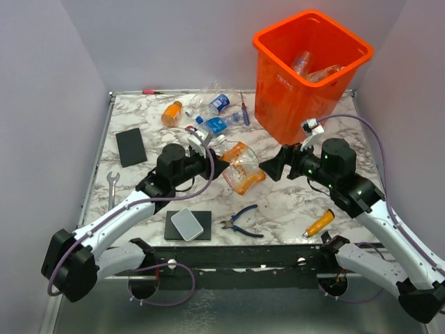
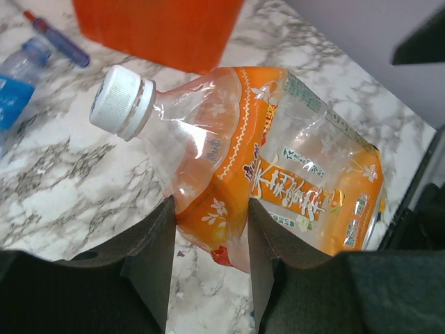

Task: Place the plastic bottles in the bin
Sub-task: Pick up the plastic bottle at the center of the board, then place the plastic bottle in the trash bin.

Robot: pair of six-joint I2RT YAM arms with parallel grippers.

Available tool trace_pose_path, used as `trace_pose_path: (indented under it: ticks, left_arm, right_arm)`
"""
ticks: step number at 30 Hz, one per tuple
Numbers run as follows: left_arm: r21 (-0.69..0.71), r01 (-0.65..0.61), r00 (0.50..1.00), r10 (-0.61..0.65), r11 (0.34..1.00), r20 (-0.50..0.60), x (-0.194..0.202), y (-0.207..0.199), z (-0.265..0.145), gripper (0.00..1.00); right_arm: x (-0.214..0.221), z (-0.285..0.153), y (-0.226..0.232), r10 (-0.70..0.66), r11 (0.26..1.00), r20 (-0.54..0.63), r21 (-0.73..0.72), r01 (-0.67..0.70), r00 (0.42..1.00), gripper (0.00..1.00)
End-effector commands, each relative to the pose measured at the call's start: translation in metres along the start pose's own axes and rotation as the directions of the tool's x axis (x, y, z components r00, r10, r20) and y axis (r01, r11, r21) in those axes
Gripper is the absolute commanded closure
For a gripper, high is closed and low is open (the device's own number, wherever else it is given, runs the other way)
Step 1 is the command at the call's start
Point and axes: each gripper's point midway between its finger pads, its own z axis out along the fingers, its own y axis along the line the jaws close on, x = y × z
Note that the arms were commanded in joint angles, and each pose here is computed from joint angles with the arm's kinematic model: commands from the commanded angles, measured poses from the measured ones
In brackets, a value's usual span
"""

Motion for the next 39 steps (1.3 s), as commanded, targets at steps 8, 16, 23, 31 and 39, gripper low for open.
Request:
trace_pose_path:
  ticks: [8, 16, 23, 31, 39]
  left_arm:
    - [0.302, -0.188, 0.980, 0.158, 0.935, 0.122, -0.001, -0.062, -0.028, 0.92]
    - [0.368, -0.191, 0.979, 0.148, 0.910, 0.143, -0.004, -0.080, -0.035, 0.91]
    - [0.402, -0.176, 0.980, 0.120, 0.899, 0.160, -0.006, -0.089, -0.038, 0.87]
    - [0.364, -0.074, 0.972, -0.014, 0.928, 0.233, -0.032, -0.089, -0.047, 0.01]
    - [0.677, 0.073, 0.957, -0.242, 0.732, 0.159, -0.047, -0.141, -0.069, 0.01]
  right_arm:
    - [0.029, 0.004, 0.033, -0.005, 0.982, -0.205, -0.187, -0.034, 0.979, 0.04]
    - [0.054, 0.021, 0.026, 0.022, 0.978, -0.271, -0.194, -0.077, 0.962, 0.06]
    - [0.061, 0.027, 0.050, 0.062, 0.927, -0.302, -0.335, -0.167, 0.951, 0.34]
    - [0.030, 0.017, 0.043, 0.027, 0.951, -0.102, -0.303, -0.057, 0.994, 0.69]
    - [-0.024, -0.027, 0.057, 0.033, 0.929, 0.288, -0.361, 0.077, 0.957, 0.70]
